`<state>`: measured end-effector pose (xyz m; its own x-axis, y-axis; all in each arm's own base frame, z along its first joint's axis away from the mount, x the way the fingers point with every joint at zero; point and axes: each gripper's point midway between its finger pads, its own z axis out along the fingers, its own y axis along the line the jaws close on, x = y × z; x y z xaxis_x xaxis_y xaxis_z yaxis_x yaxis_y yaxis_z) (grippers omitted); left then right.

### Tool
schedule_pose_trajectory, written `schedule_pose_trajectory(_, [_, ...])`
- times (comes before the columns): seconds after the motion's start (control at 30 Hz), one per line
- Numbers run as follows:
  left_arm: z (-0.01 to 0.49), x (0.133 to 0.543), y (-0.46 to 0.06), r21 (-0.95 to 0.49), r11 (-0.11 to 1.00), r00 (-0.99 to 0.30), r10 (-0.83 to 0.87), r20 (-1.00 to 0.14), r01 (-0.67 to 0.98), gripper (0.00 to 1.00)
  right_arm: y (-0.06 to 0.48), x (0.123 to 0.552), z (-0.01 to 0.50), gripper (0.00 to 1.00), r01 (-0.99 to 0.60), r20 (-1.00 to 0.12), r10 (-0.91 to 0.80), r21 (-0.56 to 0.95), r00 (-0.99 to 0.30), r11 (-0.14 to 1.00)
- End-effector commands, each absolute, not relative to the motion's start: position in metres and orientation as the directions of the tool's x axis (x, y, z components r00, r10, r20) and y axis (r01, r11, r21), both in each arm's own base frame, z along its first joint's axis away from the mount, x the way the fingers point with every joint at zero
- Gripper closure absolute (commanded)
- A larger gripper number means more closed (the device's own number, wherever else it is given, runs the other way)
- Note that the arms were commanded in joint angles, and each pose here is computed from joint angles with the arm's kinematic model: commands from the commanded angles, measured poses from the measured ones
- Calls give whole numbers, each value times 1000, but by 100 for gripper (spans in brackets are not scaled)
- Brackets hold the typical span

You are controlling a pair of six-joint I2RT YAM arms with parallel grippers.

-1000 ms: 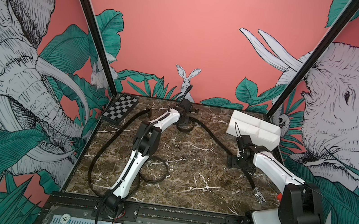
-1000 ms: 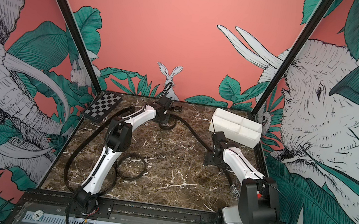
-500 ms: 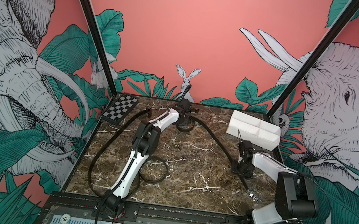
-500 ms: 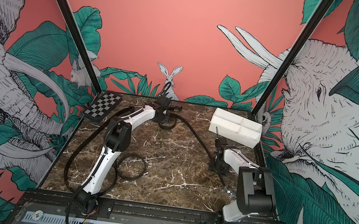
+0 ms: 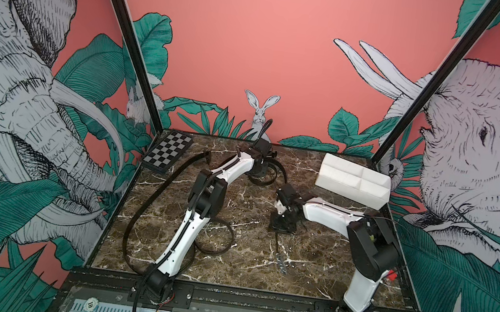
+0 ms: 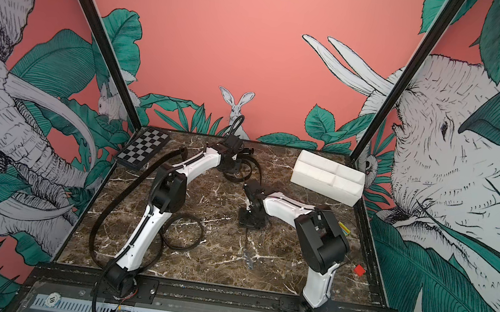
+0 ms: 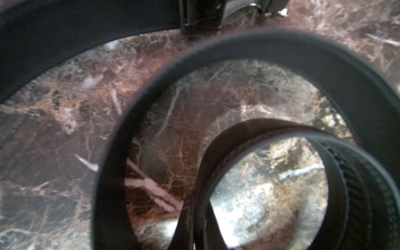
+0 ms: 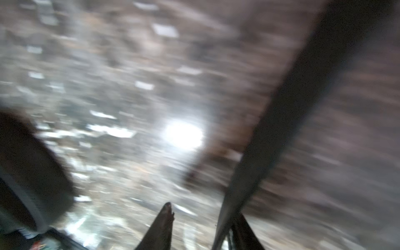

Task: Place the belts into the storage roll
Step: Roll the belt at the center of the board.

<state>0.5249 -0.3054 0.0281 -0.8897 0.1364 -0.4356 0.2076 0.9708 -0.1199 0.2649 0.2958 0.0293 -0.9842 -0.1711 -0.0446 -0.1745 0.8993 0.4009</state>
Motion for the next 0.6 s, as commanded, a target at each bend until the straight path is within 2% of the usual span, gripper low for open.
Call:
schedule_pose_trajectory(0.0, [-41,474,-289,-63,979,-964,180,-194,195,100,352,262,53,46,-223,-50,-233,534,-971,815])
schedule_pose_trajectory(0.03, [-42,474,-289,-64,978,-964,182,-192,197,100,355,268,65,37,-223,-83,-215,568,-973,792])
schedule_pose_trajectory(0.13, [-42,472,-290,-69,977,-965,185,-187,200,100,331,287,84,29,-180,-126,-130,594,-983,784])
schedule_pose_trajectory(0.27, [-42,467,-294,-90,973,-964,196,-178,214,100,264,321,94,23,-90,-181,14,555,-983,827])
schedule_pose_trajectory(0.37, [-42,461,-298,-90,968,-962,215,-170,232,100,224,348,94,19,-68,-233,54,485,-971,872])
schedule_pose_trajectory(0.57, [-46,446,-309,-96,962,-959,240,-148,256,100,210,421,90,15,-90,-359,72,414,-930,906])
